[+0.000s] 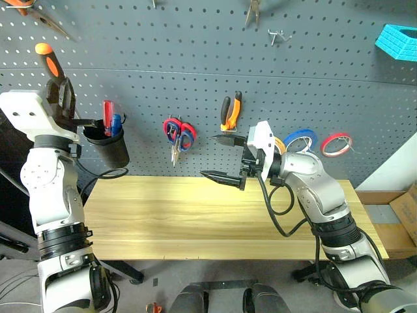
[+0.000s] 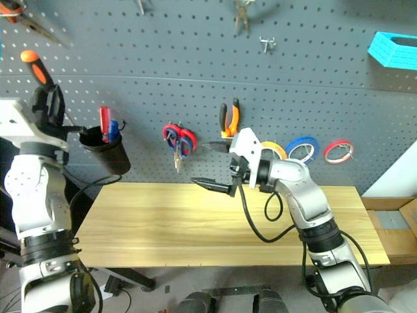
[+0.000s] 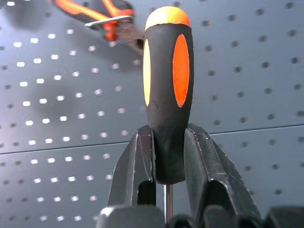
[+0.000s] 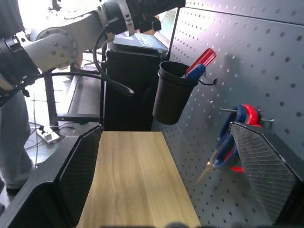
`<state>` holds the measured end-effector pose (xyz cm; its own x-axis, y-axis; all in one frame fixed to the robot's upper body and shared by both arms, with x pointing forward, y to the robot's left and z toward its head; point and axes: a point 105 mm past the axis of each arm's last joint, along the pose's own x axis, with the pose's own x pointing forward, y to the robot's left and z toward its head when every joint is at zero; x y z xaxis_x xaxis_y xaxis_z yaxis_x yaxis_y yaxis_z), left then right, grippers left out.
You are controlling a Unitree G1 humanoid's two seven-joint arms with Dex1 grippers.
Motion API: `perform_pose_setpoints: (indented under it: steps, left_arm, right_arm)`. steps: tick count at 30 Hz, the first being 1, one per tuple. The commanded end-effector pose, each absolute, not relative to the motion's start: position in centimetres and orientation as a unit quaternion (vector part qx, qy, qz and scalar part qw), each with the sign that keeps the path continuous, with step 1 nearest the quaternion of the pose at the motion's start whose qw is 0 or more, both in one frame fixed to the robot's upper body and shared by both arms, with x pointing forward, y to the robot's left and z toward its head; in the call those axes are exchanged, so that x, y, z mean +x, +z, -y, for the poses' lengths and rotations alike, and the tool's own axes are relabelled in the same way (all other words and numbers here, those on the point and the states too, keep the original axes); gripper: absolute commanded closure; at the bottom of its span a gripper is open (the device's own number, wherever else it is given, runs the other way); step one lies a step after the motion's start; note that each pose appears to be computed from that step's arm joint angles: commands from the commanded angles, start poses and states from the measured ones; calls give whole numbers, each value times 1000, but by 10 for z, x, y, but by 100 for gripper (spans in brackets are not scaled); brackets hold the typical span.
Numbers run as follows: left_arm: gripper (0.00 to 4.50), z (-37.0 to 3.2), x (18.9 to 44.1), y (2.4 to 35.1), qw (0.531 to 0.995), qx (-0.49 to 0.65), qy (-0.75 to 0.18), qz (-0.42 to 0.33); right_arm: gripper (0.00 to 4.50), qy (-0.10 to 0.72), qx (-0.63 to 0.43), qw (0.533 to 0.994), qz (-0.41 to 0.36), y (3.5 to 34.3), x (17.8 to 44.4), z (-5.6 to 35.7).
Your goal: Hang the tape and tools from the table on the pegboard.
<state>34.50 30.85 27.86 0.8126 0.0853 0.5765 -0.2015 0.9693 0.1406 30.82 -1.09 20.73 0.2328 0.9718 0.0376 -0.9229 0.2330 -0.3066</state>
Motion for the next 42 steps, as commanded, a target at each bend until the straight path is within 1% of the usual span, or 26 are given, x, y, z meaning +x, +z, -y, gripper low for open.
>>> perform_pose_setpoints:
  steps: [1,5,7,9,11,13,14,16,20,22,25,28,31,34,37,38,39,42]
  left_arm:
    - [401,-304,340,298,934,104,71,334]
    - [401,-304,350,286,945,102,66,303]
    - [401,-305,355,275,954,100,70,273]
    - [401,-304,360,261,966,74,67,237]
    - [401,-303,361,257,968,68,62,231]
    - [325,-303,359,254,969,79,56,229]
    - [299,-303,359,252,969,80,56,227]
    - [230,-304,357,253,968,80,60,230]
    - [94,-297,348,263,963,75,40,254]
    - [94,-292,342,271,961,64,20,269]
    - [94,-267,328,275,956,69,-57,279]
    - [94,-231,309,251,958,26,-173,229]
    - [94,-212,290,212,961,29,-226,157]
    - [94,-213,282,188,968,16,-221,116]
    - [94,-222,284,146,984,12,-165,65]
    - [94,-225,285,132,988,3,-146,52]
    - [94,-225,286,122,990,3,-134,45]
    - [94,-220,287,92,993,9,-113,15]
  right_arm:
    - [0,608,-117,774,133,217,302,12]
    - [0,607,-118,774,133,217,303,11]
    - [0,606,-117,775,134,218,304,11]
    - [0,603,-118,778,133,218,305,11]
    - [0,603,-119,778,132,217,305,11]
    - [0,603,-122,778,130,216,306,12]
    - [0,603,-123,778,130,216,306,12]
    - [0,603,-123,778,130,216,306,11]
    - [0,605,-124,776,127,215,307,11]
    - [0,608,-123,774,125,214,307,10]
    - [0,613,-120,772,120,212,305,11]
    - [0,616,-113,772,111,207,305,17]
    - [0,576,-98,804,112,205,317,30]
    - [0,525,-78,841,107,199,329,45]
    - [0,432,3,898,79,175,342,81]
    - [0,394,40,916,57,162,346,94]
    - [0,364,53,929,32,144,348,105]
    - [0,296,59,953,-18,98,342,132]
